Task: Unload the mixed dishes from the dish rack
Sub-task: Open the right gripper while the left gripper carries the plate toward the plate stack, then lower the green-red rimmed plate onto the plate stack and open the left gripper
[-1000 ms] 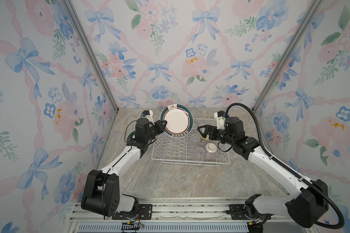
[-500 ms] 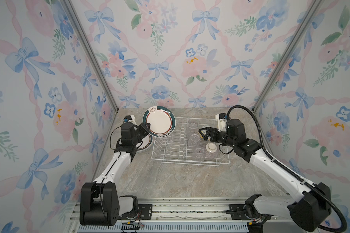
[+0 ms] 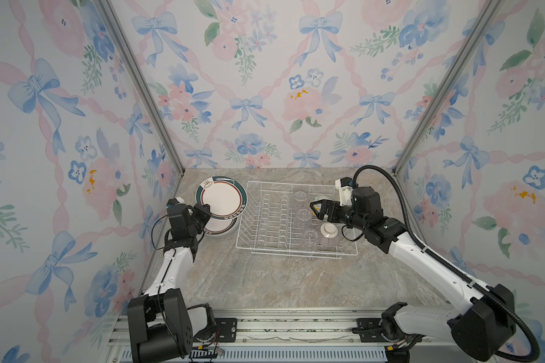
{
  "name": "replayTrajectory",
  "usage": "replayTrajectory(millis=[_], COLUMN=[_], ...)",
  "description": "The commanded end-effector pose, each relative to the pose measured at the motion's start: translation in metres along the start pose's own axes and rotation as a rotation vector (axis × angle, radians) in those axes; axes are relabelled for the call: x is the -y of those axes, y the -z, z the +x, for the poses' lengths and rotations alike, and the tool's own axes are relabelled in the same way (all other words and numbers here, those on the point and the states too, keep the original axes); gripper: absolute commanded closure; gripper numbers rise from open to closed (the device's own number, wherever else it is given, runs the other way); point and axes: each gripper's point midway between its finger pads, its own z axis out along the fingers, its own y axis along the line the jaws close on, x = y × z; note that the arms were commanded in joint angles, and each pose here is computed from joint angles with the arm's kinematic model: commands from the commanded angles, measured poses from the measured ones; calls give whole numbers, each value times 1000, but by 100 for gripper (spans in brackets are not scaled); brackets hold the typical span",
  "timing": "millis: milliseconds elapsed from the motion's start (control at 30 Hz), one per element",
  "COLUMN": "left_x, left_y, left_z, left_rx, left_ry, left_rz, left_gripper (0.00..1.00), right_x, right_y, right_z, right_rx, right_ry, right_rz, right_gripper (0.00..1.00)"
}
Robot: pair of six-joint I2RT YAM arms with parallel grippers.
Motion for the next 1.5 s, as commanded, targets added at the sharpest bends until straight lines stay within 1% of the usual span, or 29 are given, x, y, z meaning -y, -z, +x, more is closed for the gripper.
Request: replayTrajectory(millis=[0,133,233,333,667,1033,1367,1400,1433,1467], left_x=[6,-12,-22,-27,-51,-67,-76,-77,-78,-79], left_y=[4,4,1,-3,-19,-30,-36,-35,-36,-36], left_z=[-11,-15,-15,-12,-6,0,4,4,4,5], left_rx=[39,63,58,41,15,-13,-34,-34,-34,-35], left_ry=[37,65,75,60,71,70,62,58,54,47], left_rz=[44,4,-21,-35,-111,-156,-187,-192,-200,-207], left_gripper=[100,100,100,100,100,100,86,83,78,69], right_x=[6,9,13,15,25,38,44,45,44,45], right_y=[4,6,7,7,1,0,-3,-4,-4,-4], right_z=[0,1,1,0,4,4,5,6,6,6], right_rx=[1,-1,2,3,-12,-18,-26,-29,-29,-29], right_ry=[19,18,13,10,1,-19,-30,-34,-32,-34], right_rz=[16,23,28,33,48,66,72,71,69,70], right_gripper=[3,3,3,3,3,3,3,3,3,3])
